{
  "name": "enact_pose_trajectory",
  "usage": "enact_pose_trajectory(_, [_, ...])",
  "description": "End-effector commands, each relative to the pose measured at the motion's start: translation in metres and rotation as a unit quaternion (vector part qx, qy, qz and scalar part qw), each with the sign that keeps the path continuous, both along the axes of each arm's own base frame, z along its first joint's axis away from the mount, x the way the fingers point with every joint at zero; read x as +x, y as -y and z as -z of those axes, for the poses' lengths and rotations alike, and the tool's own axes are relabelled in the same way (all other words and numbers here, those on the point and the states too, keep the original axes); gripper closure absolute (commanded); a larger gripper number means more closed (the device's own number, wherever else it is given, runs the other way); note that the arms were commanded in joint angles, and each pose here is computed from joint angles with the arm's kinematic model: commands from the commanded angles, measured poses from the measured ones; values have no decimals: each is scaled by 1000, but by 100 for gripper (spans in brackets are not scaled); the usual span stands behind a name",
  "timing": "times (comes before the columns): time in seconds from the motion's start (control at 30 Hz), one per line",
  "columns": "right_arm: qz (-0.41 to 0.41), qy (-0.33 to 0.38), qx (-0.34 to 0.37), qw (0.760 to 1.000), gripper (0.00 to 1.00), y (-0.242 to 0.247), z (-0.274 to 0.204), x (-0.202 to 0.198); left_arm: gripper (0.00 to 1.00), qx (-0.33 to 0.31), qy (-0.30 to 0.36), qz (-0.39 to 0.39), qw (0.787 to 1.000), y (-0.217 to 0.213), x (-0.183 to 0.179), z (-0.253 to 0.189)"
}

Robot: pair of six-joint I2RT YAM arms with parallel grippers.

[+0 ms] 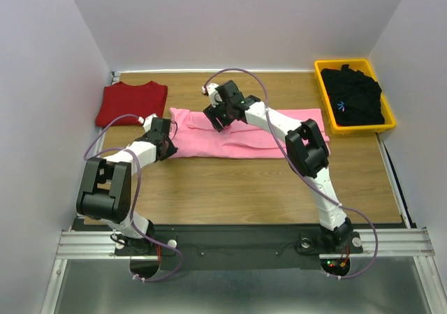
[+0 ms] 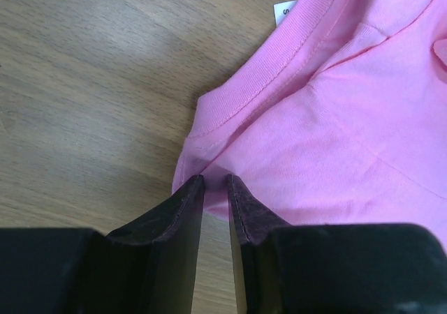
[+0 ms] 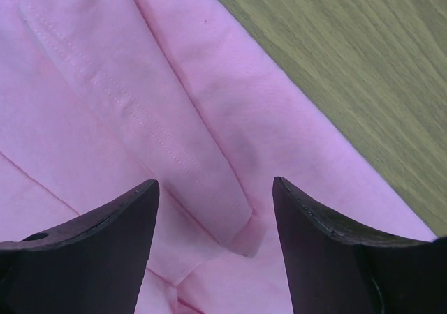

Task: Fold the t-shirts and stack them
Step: Fold the tshirt

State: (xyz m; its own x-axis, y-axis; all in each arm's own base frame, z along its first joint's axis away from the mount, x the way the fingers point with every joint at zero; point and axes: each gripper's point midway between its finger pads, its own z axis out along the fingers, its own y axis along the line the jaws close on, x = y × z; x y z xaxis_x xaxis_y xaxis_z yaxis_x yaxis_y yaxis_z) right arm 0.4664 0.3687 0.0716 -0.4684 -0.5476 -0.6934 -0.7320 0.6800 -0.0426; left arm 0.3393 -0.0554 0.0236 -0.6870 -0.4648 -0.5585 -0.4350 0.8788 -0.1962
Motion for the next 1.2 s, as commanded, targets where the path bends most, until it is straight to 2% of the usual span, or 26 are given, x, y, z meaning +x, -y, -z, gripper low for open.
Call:
enact_pose_trajectory(0.0, [0, 17, -21, 1000, 28, 4, 9, 10, 67, 4, -85, -7, 996, -9, -47, 31])
enact_pose_trajectory(0.37, [10, 21, -45, 999, 28, 13, 21, 14, 68, 7, -88, -9, 996, -12, -52, 31])
enact_pose_trajectory(0.73, [84, 65, -66, 992, 29, 37, 9, 50, 68, 8, -94, -8, 995, -13, -58, 33])
enact_pose_trajectory(1.17, [164, 82, -13, 983, 30, 62, -21, 88, 68, 1, -95, -4, 995, -10, -61, 34])
